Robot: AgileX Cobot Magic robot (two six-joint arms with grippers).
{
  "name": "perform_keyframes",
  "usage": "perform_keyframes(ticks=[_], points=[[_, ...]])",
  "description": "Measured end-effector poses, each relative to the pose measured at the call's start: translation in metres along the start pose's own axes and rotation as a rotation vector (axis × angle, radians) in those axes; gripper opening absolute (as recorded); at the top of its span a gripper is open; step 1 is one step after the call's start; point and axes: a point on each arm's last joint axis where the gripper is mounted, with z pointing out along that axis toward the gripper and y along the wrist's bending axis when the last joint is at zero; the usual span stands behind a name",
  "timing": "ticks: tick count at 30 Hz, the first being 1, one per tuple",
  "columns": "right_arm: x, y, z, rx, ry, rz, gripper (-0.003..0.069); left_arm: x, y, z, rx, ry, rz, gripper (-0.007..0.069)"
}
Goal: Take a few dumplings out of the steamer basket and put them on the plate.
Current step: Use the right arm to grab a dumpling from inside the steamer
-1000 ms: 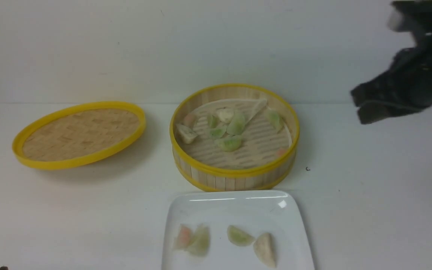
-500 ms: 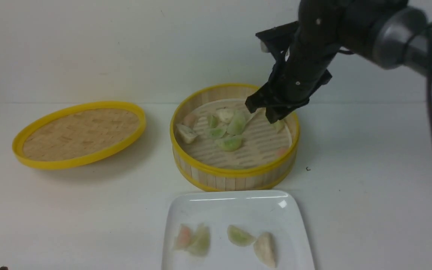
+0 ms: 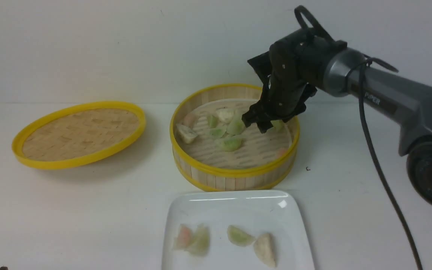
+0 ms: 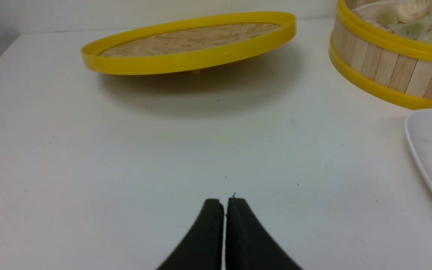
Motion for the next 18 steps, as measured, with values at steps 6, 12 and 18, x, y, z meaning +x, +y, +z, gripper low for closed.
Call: perform_keyframes(ticks=[6,12,18], points=[[-0.003,-0.005,0.011,0.078,-0.052,0.056,0.0435,0.000,0.000,0.000,0.000,0.000,0.000,-0.0006],[-0.007,-0.006,0.013,0.056,-0.099,0.082,0.0437,0.000,0.000,0.000,0.000,0.000,0.000,-0.0006],[-0.002,-0.012,0.027,0.042,-0.058,0.116,0.0416,0.000,0.000,0.000,0.000,0.000,0.000,-0.0006]])
